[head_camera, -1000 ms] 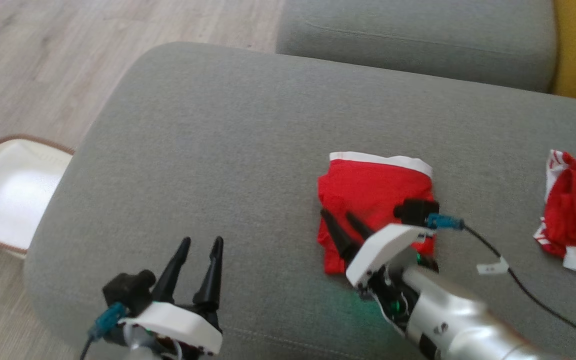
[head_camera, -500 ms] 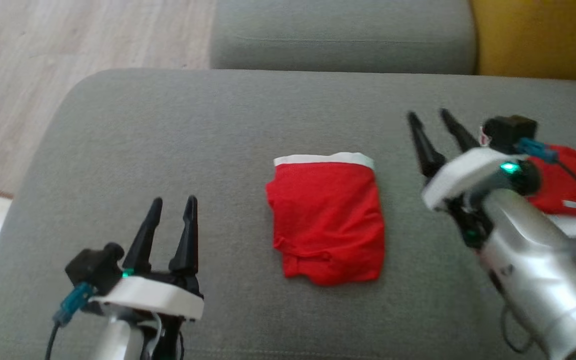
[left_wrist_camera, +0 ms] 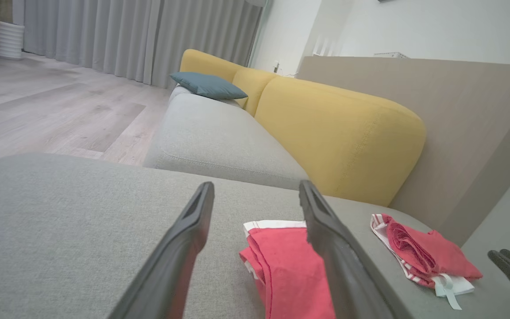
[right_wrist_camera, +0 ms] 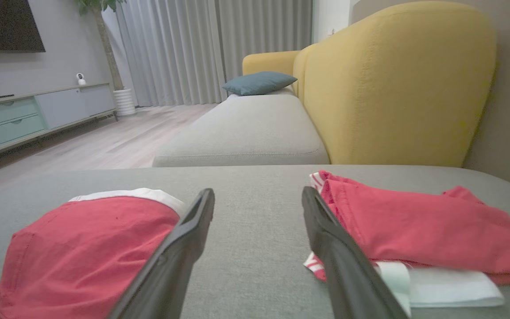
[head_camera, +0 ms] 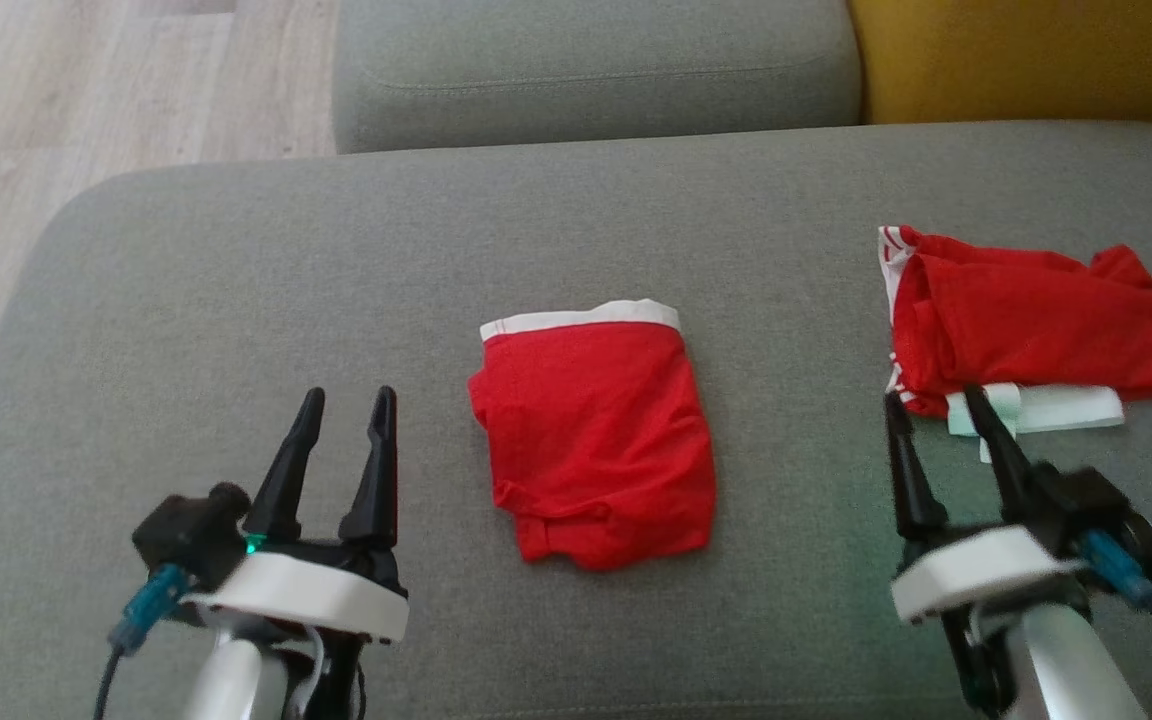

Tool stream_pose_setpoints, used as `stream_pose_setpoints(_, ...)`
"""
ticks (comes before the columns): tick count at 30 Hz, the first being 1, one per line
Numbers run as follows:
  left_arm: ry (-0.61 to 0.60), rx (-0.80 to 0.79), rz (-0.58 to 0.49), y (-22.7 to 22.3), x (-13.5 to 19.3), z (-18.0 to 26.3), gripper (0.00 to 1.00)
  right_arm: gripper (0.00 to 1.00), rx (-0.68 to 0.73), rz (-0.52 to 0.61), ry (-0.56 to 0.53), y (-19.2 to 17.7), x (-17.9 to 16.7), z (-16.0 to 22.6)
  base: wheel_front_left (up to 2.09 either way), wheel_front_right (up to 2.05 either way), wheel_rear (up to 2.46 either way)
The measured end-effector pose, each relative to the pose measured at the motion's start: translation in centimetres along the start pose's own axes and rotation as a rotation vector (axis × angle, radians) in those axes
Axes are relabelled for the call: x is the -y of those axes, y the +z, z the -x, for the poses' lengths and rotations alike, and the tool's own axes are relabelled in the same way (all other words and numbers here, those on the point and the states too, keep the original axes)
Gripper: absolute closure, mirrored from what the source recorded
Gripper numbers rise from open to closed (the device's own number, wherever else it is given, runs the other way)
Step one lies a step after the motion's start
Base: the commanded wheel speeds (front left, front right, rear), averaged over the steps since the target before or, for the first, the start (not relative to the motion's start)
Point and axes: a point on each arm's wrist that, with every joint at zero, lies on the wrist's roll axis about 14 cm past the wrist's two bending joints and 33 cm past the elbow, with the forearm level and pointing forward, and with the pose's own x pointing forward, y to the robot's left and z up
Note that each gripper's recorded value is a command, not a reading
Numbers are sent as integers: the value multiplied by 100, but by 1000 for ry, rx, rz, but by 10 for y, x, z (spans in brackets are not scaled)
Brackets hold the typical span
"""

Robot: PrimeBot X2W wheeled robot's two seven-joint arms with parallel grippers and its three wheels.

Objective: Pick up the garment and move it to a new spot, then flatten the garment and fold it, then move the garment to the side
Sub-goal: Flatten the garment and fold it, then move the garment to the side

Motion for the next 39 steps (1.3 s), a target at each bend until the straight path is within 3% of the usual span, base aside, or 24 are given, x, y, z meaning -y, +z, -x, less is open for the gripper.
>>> stream_pose_setpoints(7,-32,-20,-47,-6,8,2,0,0,9,-58,-51,-5,8,29,0,0,0)
stream_pose_setpoints(15,-12,-32,-46,-10,1,7,0,0,-10,-67,-39,-8,4,26,0,0,0)
stream_pose_setpoints(23,8,-59,-31,-19,-7,5,0,0,-155,-136,62,-31,-29,0,0,0,0)
stream_pose_setpoints(29,43,-64,-20,-21,-19,2,0,0,-340,-195,170,-64,-65,-28,0,0,0)
stream_pose_setpoints(39,99,-73,-27,-22,-40,4,0,0,-588,-332,241,-115,-101,-44,0,0,0)
